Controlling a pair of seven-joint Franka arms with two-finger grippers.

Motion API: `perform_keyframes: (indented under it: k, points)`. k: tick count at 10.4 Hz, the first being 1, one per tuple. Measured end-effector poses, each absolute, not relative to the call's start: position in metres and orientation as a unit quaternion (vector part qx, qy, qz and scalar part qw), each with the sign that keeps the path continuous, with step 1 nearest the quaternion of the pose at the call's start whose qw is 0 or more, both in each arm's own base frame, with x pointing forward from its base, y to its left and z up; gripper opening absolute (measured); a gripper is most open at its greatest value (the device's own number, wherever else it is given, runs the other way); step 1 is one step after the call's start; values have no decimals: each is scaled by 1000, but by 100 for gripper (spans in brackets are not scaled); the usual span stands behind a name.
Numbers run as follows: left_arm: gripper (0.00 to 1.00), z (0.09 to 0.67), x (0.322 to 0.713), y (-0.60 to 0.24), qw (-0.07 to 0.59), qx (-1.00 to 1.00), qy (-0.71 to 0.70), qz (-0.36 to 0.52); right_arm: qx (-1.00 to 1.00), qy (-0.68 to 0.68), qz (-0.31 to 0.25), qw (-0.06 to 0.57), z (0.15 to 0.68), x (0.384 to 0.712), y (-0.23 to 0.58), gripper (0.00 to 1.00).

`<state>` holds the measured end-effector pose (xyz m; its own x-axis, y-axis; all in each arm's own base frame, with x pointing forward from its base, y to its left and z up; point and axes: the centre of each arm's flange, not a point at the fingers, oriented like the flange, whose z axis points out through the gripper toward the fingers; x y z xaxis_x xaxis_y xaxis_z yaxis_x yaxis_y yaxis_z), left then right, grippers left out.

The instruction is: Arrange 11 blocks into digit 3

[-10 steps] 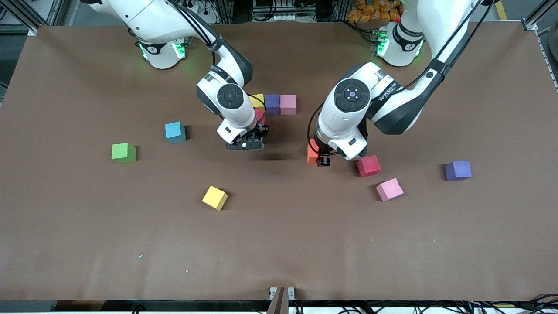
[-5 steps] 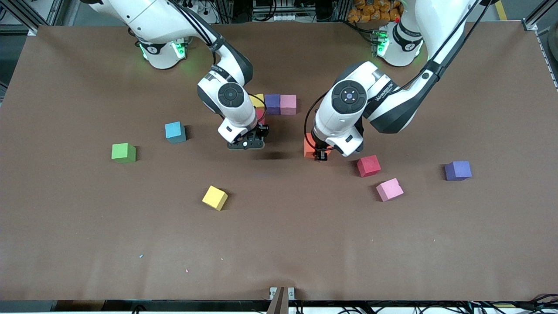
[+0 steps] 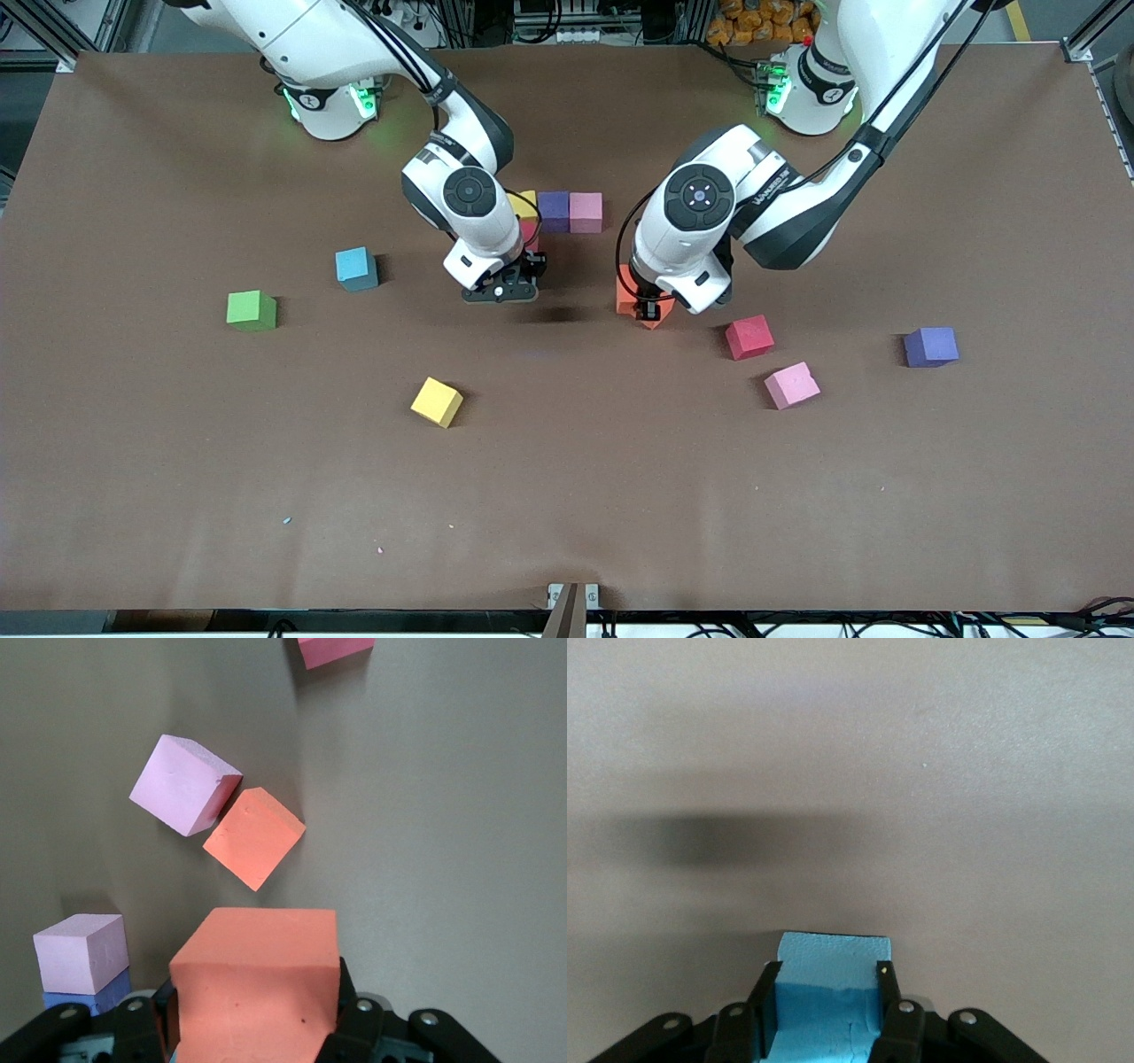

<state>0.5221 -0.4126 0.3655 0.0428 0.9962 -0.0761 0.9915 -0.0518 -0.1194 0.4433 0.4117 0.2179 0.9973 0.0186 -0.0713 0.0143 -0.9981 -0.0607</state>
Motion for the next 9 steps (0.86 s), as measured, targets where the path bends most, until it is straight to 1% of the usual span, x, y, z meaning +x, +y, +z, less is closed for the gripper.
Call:
perform_keyframes:
  k: [7, 8, 9]
  points:
    - [62, 354, 515, -421, 26, -726, -683, 76, -999, -10, 32, 27, 215, 441, 412, 48]
    - [62, 354, 515, -421, 26, -726, -683, 76, -999, -9, 33, 27, 215, 441, 412, 49]
    - [62, 354, 515, -421, 26, -726, -683, 76, -999, -7, 33, 27, 214, 441, 412, 56]
